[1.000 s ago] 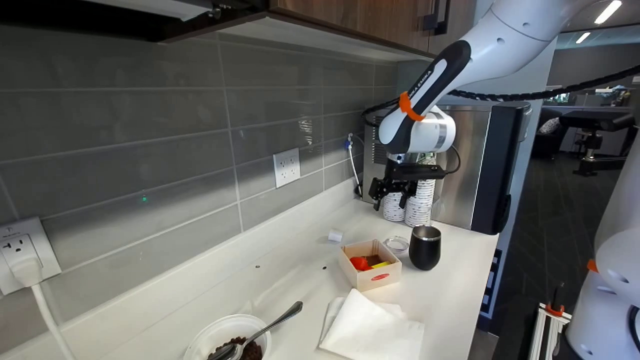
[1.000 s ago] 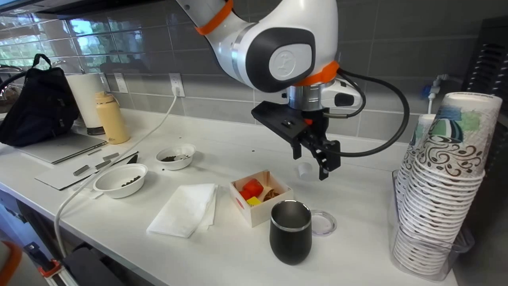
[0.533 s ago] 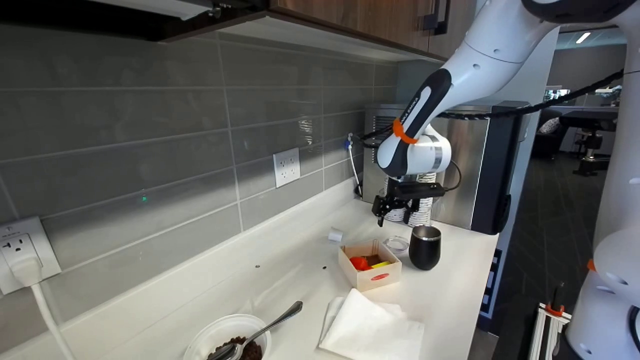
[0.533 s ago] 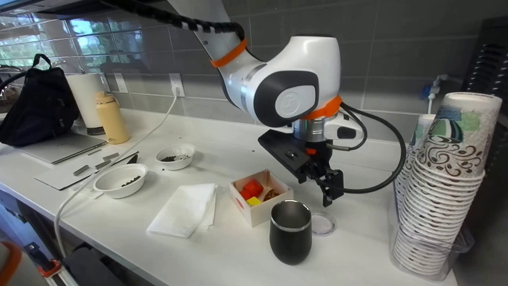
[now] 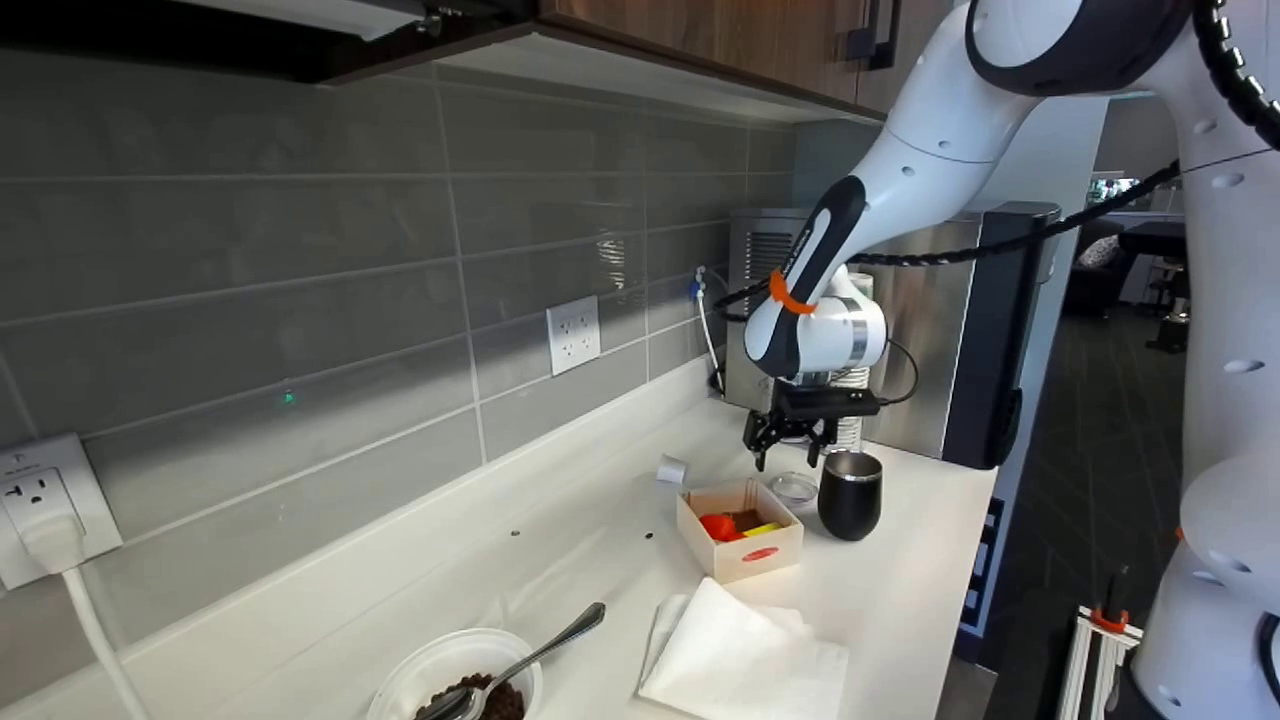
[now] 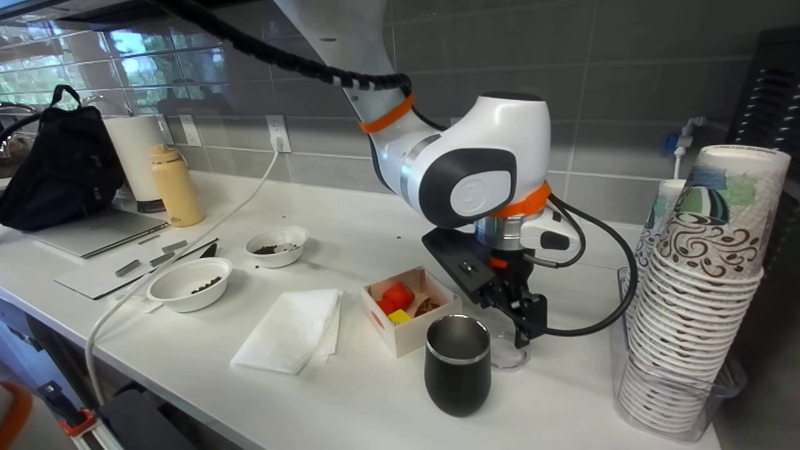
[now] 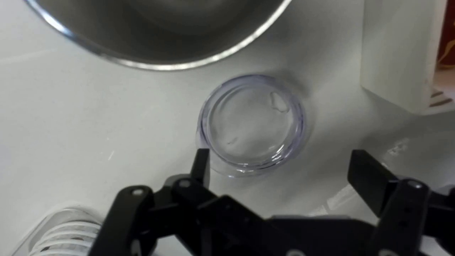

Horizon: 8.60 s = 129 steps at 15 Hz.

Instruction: Put the clear lid on the black thermos.

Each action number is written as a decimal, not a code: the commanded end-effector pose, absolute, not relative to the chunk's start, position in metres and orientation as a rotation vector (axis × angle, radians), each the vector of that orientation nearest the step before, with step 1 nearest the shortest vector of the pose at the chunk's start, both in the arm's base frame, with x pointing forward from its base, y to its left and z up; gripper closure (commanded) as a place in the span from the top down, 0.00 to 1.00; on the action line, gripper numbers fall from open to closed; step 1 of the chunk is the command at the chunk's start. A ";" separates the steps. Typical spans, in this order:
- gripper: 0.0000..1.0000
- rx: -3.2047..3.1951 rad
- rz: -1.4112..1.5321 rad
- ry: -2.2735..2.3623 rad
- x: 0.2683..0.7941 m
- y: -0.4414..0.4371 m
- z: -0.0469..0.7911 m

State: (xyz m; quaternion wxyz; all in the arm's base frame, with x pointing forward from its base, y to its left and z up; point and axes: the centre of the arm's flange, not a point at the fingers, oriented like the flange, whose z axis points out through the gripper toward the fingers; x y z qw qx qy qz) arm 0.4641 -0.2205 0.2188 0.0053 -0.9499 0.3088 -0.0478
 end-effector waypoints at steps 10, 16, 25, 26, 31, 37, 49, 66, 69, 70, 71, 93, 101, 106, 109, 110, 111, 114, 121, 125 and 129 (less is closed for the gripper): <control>1.00 -2.966 -0.053 1.074 0.475 -0.226 0.190; 1.00 -2.960 -0.033 1.122 0.471 -0.227 0.197; 1.00 -2.976 -0.010 1.179 0.464 -0.226 0.195; 1.00 -2.977 -0.006 1.183 0.463 -0.227 0.193; 1.00 -2.991 0.009 1.170 0.458 -0.225 0.184; 1.00 -2.988 0.012 1.167 0.451 -0.223 0.172; 0.75 -2.996 -0.096 1.135 0.455 -0.225 0.169; 0.64 -2.973 -0.227 1.095 0.459 -0.223 0.243; 0.64 -2.955 -0.215 1.084 0.453 -0.218 0.262; 0.64 -2.949 -0.208 1.082 0.448 -0.214 0.271; 0.64 -2.945 -0.203 1.079 0.445 -0.211 0.277; 0.64 -2.991 0.019 1.087 0.346 -0.173 0.329; 0.64 -2.963 0.005 1.151 0.336 -0.186 0.317; 0.64 -2.970 -0.048 1.147 0.345 -0.184 0.311; 0.64 -2.978 -0.065 1.149 0.350 -0.183 0.307; 0.64 -2.978 -0.068 1.151 0.351 -0.183 0.306; 0.64 -2.978 -0.067 1.155 0.352 -0.183 0.304; 0.64 -2.980 -0.066 1.167 0.352 -0.186 0.301; 0.64 -2.985 -0.079 1.189 0.356 -0.189 0.291; 0.64 -2.982 -0.091 1.191 0.359 -0.188 0.286; 0.64 -2.980 -0.095 1.191 0.360 -0.188 0.284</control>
